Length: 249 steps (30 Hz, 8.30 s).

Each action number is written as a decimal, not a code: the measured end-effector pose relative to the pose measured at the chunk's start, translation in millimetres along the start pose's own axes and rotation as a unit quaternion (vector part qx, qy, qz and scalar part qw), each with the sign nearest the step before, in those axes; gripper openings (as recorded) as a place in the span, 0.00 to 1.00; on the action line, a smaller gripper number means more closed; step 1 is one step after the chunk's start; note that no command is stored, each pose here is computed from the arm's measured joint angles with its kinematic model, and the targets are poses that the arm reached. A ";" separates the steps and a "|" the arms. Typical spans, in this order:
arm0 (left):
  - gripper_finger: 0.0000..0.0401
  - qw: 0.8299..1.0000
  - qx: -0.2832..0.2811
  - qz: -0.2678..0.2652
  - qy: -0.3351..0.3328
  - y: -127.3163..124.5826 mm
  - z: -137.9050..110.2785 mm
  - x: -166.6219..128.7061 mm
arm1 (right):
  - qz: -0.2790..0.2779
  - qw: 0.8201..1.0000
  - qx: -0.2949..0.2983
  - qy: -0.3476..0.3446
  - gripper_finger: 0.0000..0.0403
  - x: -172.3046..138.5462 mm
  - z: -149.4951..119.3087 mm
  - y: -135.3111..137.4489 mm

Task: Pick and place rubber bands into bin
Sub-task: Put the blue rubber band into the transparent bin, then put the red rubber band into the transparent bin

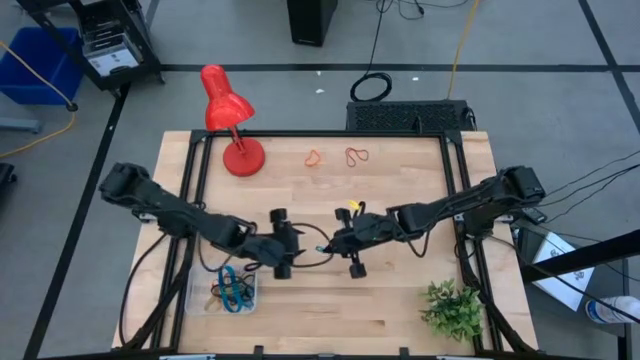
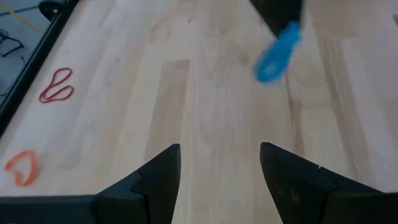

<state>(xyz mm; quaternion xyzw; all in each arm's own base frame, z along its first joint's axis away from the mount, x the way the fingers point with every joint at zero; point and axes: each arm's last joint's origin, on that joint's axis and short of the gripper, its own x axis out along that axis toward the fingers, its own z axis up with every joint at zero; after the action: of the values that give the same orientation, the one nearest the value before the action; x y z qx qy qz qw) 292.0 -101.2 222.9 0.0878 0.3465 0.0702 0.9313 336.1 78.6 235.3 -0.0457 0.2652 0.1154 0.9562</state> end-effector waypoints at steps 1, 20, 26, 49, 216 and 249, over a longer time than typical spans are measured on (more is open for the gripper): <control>0.57 1.000 -0.004 0.001 -0.004 -1.3 0.1 5.5 | 0.003 1.000 -0.002 0.003 0.00 0.0 -0.6 2.3; 0.57 0.992 -0.033 -0.077 -0.093 -9.0 16.2 28.9 | 0.012 1.000 -0.008 -0.002 0.00 -0.4 0.6 10.2; 0.57 0.991 -0.026 -0.077 -0.102 -9.0 18.0 28.5 | 0.012 1.000 -0.012 -0.002 0.00 -0.4 0.6 10.2; 0.02 0.992 0.030 -0.070 -0.103 -8.4 17.4 28.9 | 0.012 1.000 -0.012 -0.001 0.00 -0.5 0.4 10.2; 0.56 0.969 -0.063 -0.147 -0.188 63.2 -13.7 -205.5 | -0.121 0.988 0.089 -0.038 0.39 -52.2 -43.5 -77.7; 0.56 0.916 -0.084 -0.173 -0.352 91.9 -121.7 -178.4 | -0.149 0.979 0.134 -0.028 0.38 -52.8 -46.7 -80.4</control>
<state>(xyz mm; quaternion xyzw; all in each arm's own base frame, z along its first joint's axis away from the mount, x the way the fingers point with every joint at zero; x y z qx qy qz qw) 71.7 -31.8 264.8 -0.0333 -0.0007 -0.0989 0.9945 288.7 -16.6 224.8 0.0469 0.2413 -0.0634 0.9672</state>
